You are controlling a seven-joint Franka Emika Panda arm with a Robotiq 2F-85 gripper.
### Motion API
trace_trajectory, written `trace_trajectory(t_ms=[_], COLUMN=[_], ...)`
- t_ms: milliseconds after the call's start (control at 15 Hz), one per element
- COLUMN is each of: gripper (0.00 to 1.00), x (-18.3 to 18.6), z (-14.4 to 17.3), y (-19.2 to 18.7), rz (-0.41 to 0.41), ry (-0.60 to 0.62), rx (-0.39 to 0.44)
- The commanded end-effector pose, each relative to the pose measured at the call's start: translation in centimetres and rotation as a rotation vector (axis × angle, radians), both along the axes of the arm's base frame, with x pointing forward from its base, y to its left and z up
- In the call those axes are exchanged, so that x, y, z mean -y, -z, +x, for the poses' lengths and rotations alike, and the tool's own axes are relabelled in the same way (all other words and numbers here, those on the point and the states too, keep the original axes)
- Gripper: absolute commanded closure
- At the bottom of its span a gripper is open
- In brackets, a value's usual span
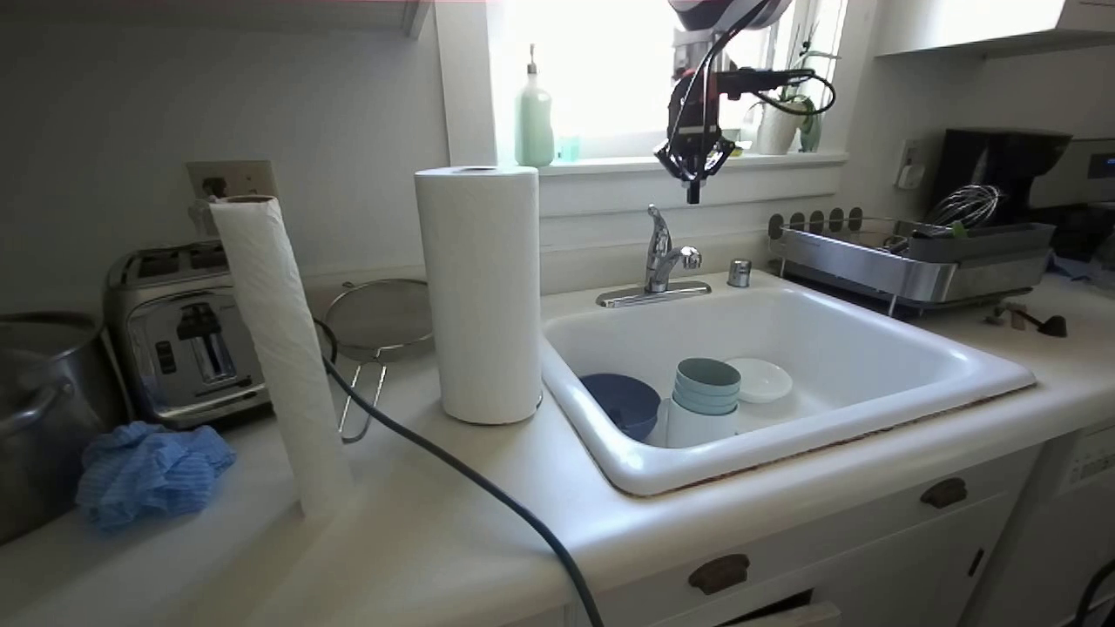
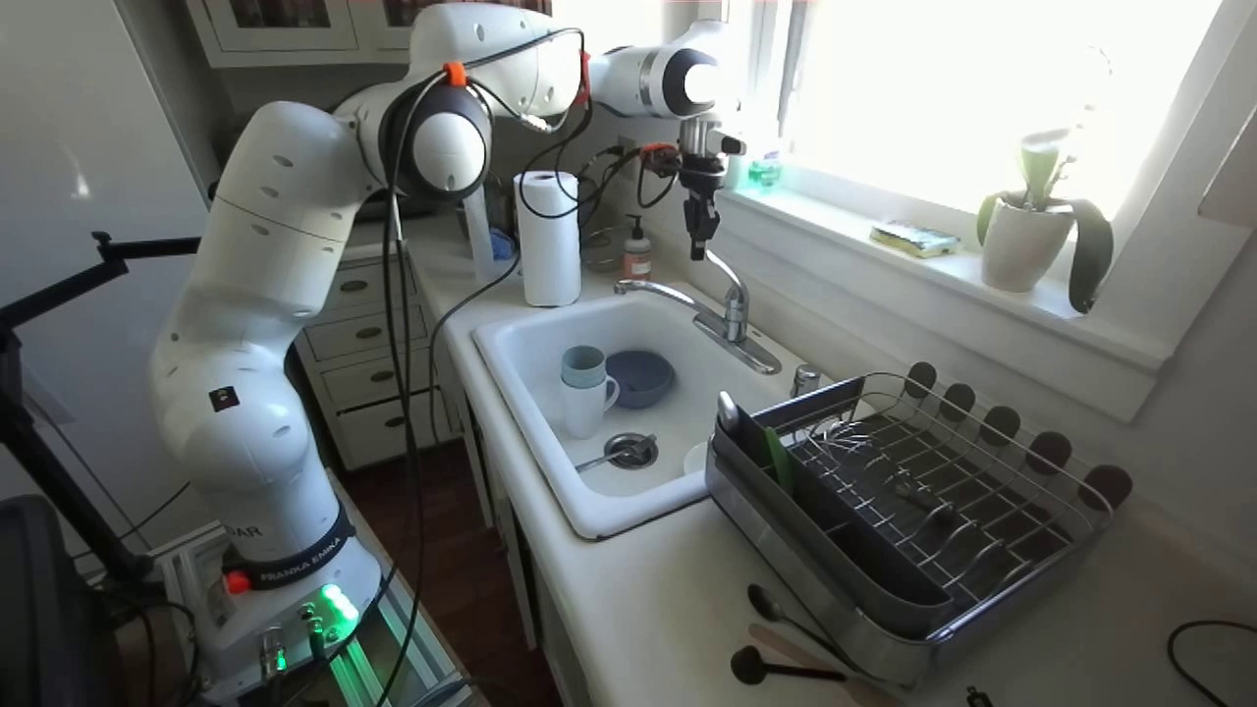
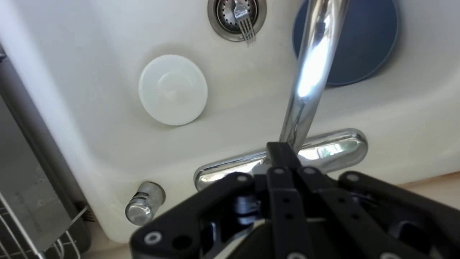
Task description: Move the tap nozzle to the left
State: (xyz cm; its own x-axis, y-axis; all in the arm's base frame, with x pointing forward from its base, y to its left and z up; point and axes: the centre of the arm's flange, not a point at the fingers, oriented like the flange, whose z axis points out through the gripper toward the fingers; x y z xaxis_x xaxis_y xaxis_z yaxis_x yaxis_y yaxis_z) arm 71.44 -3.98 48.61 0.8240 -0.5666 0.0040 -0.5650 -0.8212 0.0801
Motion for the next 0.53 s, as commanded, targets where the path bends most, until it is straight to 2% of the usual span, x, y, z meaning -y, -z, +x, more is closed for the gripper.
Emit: trace_trajectory(t_ms=[0,67,133,333,467], gripper=[0.85,0.73,0.68,0.47,0.33], x=[-0.5,-0.5,-0.8,-1.8,-2.3], z=[-4.2,-5.1,-6.0,-8.7,-11.4], y=[-4.4,-5.4,-6.4,-8.9,-10.0], rz=[0.013,0.001,-0.013,-0.029,-0.022], ry=[-0.051,-0.065,-0.065,-0.056,-0.070], rx=[-0.003,0.021,0.052,0.057,0.028])
